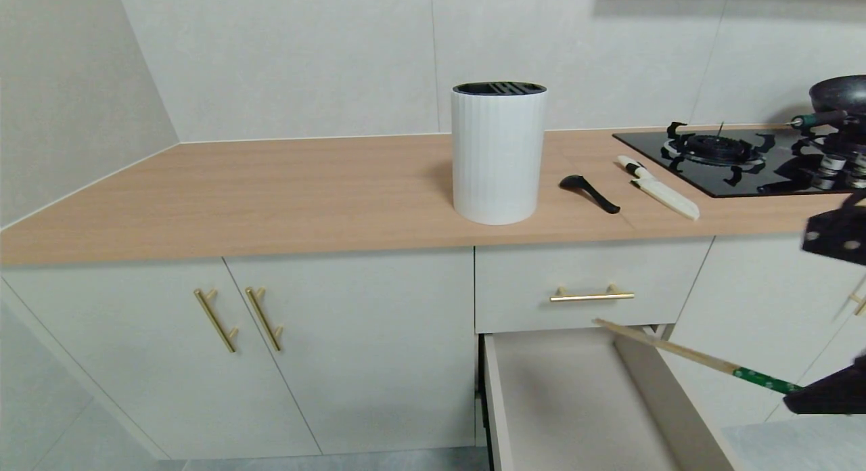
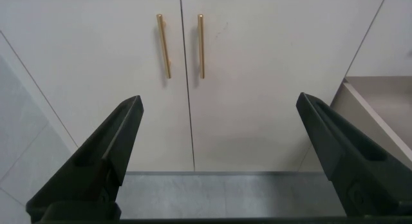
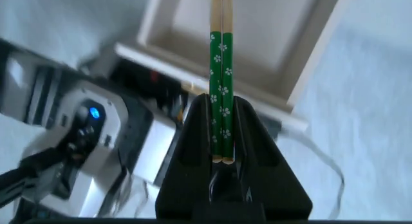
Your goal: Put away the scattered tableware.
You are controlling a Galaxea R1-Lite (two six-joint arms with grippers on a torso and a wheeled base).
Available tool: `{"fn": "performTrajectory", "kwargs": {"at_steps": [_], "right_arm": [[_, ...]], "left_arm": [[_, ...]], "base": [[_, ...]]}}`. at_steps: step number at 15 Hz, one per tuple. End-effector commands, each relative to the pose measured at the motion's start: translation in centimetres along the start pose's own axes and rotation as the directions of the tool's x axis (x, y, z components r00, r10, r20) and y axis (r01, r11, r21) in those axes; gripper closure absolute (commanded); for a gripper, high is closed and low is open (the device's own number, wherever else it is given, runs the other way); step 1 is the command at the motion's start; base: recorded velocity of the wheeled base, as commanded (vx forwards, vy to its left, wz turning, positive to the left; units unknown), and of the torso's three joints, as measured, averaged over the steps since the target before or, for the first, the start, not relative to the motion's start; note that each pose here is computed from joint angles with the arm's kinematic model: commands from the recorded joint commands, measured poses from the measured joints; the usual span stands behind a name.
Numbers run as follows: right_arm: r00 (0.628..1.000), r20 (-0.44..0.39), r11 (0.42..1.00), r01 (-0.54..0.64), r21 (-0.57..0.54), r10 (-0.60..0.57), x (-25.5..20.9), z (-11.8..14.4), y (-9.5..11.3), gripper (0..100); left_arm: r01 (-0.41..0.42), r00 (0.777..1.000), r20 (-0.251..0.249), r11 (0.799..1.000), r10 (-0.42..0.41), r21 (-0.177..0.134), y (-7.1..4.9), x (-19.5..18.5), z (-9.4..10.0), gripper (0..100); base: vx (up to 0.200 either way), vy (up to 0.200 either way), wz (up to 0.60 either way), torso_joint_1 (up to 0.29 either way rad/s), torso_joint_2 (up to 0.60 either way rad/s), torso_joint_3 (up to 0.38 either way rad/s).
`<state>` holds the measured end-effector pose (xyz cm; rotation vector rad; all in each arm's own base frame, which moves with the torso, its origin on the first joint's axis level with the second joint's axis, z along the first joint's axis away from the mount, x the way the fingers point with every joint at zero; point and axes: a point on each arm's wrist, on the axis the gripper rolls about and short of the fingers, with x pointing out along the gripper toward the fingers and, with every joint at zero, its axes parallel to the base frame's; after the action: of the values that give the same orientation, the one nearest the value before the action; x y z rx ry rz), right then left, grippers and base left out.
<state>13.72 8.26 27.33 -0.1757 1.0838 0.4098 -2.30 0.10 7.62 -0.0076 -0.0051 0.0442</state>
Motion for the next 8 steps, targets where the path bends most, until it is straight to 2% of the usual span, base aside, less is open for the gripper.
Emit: {"fn": "performTrajectory", "kwargs": {"at_steps": [1,4,7,8], "right_arm": [[0.962,-0.272,0.999,0.032,0.025,-0.024,8.0,3.2,0.5,100],[0.946,-0.324,0.992,0.035,0.118,0.005,11.8,5.0,0.9,100],[0.951,-0.308,0.990,0.016,0.138,0.028,13.3,5.6,1.1,100],[0.962,-0.270,0.981,0.013,0.192,0.040,14.4,6.3,1.5,100]], "left_arm": [[0.000,1.000,0.000,1.000,0.000,0.000,0.0,0.0,0.0,0],[0.000,1.000,0.000,1.000,0.000,0.000,0.0,0.0,0.0,0],[0.000,1.000,0.000,1.000,0.000,0.000,0.0,0.0,0.0,0],[0.000,1.000,0.000,1.000,0.000,0.000,0.0,0.0,0.0,0]], "base": [[0.000,0.000,0.00,0.000,0.00,0.000],[0.000,0.000,0.00,0.000,0.00,0.000],[0.000,0.000,0.00,0.000,0.00,0.000],[0.000,0.000,0.00,0.000,0.00,0.000]]}}
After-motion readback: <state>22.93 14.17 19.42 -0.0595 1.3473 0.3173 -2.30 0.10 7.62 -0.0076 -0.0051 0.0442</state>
